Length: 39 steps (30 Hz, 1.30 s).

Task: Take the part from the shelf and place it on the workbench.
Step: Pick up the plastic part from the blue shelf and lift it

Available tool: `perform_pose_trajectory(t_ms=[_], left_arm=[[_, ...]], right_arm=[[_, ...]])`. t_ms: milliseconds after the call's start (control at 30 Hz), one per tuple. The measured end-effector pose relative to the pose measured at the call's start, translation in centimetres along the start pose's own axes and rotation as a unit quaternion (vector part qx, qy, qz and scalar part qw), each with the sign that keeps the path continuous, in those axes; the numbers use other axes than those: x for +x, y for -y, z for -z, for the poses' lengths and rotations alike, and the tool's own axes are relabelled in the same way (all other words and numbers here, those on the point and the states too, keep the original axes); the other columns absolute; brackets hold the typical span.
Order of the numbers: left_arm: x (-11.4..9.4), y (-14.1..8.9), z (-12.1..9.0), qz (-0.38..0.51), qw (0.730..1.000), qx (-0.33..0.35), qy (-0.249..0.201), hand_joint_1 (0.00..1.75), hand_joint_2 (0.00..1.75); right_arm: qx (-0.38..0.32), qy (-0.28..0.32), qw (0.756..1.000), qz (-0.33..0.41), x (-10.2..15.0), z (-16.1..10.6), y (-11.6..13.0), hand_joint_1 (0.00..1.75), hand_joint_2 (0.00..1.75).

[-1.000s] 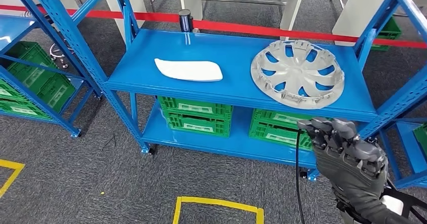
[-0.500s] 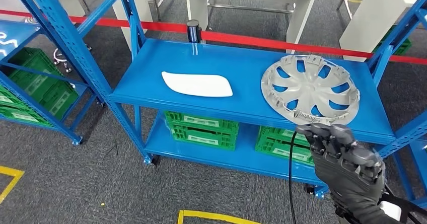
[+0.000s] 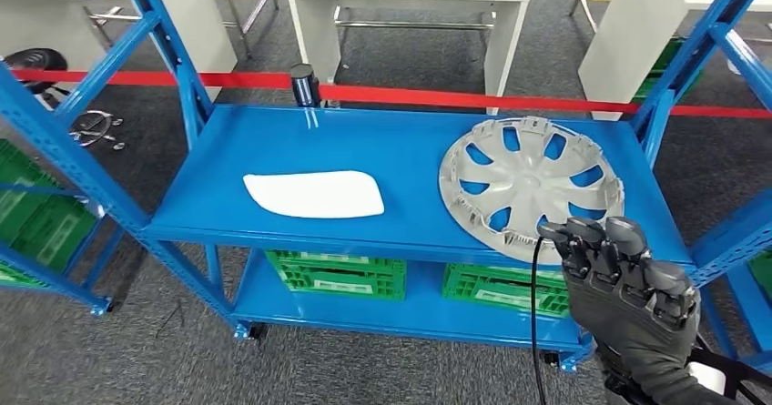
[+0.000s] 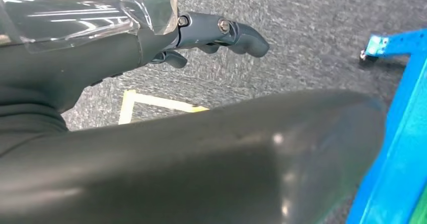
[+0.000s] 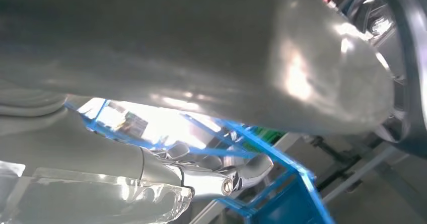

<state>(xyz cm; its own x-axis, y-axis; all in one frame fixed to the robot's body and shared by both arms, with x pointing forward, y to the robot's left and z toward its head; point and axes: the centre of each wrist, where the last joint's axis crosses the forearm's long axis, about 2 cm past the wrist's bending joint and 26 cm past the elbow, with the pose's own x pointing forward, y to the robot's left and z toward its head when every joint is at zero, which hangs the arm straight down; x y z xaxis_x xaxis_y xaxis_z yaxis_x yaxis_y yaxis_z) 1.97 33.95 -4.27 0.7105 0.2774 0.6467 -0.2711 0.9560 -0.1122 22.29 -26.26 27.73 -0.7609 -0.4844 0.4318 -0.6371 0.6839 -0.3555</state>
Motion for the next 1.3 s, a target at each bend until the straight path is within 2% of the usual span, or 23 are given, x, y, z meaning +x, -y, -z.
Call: perform_pose_trajectory(t_ms=[633, 833, 967, 1100, 1233, 1300], left_arm=[[0.0, 0.1, 0.1, 0.001, 1.0, 0.003, 0.001, 0.0, 0.0], [-0.2, 0.3, -0.1, -0.014, 1.0, 0.006, 0.006, 0.0, 0.0], [-0.2, 0.4, -0.1, -0.018, 1.0, 0.01, 0.008, 0.0, 0.0], [-0.4, 0.5, -0.1, -0.032, 0.999, 0.024, 0.008, 0.0, 0.0], [-1.1, 1.2, 0.1, -0.046, 0.999, 0.027, -0.003, 0.0, 0.0], [-1.5, 1.6, 0.2, -0.05, 0.998, 0.024, -0.01, 0.0, 0.0]], right_arm=[[-0.009, -0.014, 1.0, -0.002, -0.4, 0.3, 0.2, 0.0, 0.0], [-0.02, -0.046, 0.999, -0.005, -0.7, 0.0, 0.1, 0.0, 0.0], [-0.015, -0.093, 0.995, -0.009, -1.0, -0.2, -0.1, 0.0, 1.75], [0.003, -0.204, 0.979, -0.025, -1.4, -1.1, -0.8, 0.0, 1.75], [0.045, -0.316, 0.943, -0.093, -1.5, -3.3, -1.3, 0.0, 1.75], [0.068, -0.353, 0.925, -0.12, -1.5, -4.3, -1.4, 0.0, 1.75]])
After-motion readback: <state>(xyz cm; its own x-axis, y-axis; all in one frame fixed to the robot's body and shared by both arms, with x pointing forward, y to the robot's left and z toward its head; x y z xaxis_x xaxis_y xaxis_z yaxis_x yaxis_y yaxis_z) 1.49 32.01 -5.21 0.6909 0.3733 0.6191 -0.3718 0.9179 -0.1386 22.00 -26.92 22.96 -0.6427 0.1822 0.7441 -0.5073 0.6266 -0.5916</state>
